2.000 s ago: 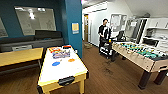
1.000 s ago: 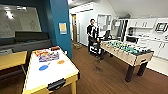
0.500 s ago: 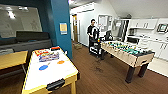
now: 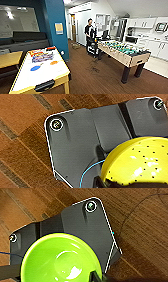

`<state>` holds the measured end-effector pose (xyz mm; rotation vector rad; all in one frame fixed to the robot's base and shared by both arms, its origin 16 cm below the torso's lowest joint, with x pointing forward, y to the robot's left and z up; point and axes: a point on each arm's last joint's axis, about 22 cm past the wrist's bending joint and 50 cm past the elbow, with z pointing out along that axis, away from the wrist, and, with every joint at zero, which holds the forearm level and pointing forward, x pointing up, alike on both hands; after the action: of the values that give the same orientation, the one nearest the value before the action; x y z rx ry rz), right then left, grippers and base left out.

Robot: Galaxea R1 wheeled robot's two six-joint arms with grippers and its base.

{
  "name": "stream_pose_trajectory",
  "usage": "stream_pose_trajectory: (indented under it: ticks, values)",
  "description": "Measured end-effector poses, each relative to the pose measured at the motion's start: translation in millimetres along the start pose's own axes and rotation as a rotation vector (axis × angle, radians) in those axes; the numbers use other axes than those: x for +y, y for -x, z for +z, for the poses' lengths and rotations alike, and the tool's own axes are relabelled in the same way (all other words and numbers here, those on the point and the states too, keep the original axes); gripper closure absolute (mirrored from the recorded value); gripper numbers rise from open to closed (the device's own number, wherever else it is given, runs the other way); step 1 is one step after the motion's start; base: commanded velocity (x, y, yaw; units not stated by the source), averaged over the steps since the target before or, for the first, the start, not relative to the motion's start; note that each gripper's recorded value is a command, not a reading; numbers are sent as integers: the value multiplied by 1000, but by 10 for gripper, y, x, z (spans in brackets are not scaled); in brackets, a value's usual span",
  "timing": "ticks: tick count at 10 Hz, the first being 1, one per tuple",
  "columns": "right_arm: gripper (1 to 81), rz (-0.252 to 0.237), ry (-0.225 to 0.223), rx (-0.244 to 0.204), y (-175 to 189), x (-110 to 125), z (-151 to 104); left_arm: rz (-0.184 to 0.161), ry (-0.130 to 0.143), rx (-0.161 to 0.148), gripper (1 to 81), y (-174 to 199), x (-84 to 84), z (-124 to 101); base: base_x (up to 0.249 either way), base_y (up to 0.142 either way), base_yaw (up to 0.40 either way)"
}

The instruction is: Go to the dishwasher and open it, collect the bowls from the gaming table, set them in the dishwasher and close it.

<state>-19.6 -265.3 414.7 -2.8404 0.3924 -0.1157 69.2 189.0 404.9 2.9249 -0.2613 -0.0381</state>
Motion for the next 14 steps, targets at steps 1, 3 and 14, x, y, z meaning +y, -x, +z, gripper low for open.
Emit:
stream_pose_trajectory:
  ticks: [1, 3, 14]
  values:
    - [811, 0, 0, 4, -27, 0, 1, 3, 17, 4, 811, -19, 116, 15, 0, 0, 0]
    - [811, 1, -23, 1, 1, -155, 41, 1, 11, 0, 811, 10, 71, 11, 0, 0, 0]
    - [811, 1, -18, 1, -3, -123, 32, 0, 0, -1, 811, 15, 0, 1, 0, 0, 0]
